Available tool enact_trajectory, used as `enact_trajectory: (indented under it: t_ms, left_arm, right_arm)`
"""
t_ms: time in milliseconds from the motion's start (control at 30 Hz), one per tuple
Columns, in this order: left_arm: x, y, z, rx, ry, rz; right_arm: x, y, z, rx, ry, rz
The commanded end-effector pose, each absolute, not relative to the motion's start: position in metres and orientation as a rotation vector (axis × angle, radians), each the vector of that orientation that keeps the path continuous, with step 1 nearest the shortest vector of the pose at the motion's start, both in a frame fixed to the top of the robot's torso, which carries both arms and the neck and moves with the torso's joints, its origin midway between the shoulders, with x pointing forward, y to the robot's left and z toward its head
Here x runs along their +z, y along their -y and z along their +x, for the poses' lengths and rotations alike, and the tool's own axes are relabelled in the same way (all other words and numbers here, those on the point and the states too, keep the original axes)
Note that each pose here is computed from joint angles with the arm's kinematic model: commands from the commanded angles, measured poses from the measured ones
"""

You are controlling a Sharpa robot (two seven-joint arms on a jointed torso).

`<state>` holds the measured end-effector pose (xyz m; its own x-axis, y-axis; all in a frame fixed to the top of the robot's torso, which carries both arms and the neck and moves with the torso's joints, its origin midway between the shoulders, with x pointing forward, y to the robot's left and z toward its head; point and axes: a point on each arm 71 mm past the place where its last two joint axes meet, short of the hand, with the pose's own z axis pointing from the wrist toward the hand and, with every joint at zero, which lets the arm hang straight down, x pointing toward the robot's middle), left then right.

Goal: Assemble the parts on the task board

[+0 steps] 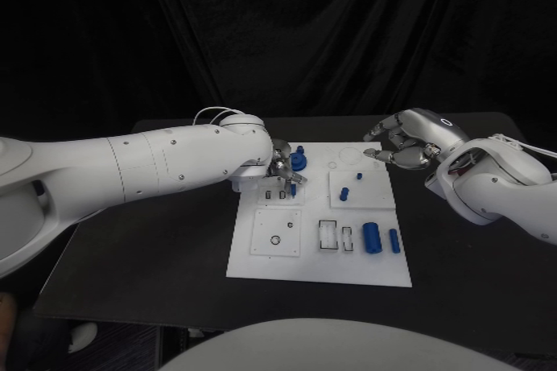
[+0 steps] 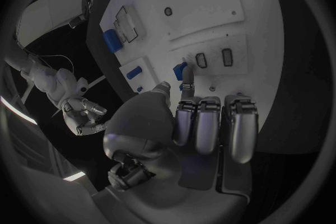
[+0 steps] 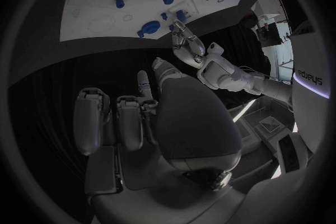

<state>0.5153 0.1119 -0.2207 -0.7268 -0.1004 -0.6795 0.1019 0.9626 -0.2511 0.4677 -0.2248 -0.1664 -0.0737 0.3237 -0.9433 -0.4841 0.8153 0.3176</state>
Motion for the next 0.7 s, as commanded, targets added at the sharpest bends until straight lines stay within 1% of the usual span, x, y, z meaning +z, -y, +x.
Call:
enact_trajectory:
  t_ms: [33,700]
  left_arm:
    - [-0.2220,-0.1084,0.5144,-0.376,-2.360,0.018]
    - [-0.2250,-0.1058,0.5135,-0.358,-2.389,0.040]
  right_arm:
    - [-0.1683,0.2254,0.4679,0.651,-1.519,-0.126]
    - [-0.1694,0.2234,0.4679,0.650,-1.533,-0.130]
